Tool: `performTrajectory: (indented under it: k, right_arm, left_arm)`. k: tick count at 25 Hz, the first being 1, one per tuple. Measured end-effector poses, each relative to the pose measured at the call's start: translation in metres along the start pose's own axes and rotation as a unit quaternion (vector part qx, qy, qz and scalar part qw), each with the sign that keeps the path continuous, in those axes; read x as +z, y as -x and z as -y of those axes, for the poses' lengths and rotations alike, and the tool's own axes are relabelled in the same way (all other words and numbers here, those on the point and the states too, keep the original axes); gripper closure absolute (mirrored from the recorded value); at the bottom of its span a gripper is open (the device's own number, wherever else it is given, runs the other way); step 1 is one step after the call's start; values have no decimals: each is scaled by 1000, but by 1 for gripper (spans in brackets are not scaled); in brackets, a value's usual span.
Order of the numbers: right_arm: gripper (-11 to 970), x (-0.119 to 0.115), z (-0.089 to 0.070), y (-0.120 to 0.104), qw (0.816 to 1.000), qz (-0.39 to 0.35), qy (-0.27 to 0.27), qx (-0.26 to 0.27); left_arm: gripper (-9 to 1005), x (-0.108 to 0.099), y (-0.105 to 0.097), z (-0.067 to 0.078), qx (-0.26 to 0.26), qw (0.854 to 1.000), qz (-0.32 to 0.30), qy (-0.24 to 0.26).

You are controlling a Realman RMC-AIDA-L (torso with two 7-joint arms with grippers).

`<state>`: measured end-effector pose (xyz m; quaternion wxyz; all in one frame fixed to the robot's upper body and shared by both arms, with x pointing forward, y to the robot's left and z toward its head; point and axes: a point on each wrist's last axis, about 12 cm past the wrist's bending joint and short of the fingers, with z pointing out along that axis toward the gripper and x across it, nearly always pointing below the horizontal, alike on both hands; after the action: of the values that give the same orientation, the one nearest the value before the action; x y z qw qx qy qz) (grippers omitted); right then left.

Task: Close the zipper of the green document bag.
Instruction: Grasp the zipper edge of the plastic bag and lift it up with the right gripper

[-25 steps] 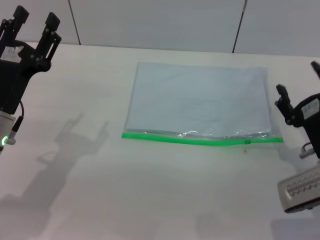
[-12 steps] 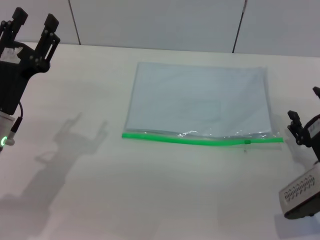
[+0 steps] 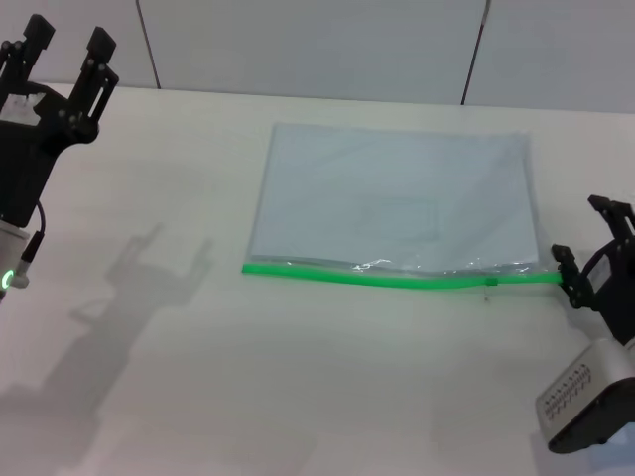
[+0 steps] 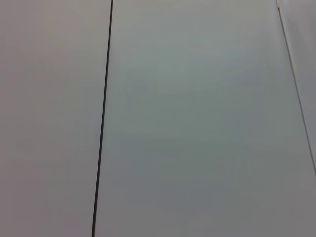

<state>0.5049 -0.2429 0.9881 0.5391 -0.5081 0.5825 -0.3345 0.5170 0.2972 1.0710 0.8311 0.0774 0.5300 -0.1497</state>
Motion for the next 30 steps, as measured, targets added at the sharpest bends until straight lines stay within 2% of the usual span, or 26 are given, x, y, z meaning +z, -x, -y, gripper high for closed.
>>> performTrajectory:
  k: [8,18,28,30]
  right_arm:
    - [181,4,-5,10,1000,12,28,6]
    - [190,5,-7,40,996,85,34,-9]
    - [199,13,-7,46,994,93,56,-17]
    - [281,14,-7,46,994,93,59,-18]
  left_arm:
    - [306,0,0,0,0,1000,-1,0]
    - [307,0,0,0,-1,1000,-1,0]
    - [307,2,-2,2,-3,1000,-5,-3]
    - [307,2,-2,2,-3,1000,-6,-4]
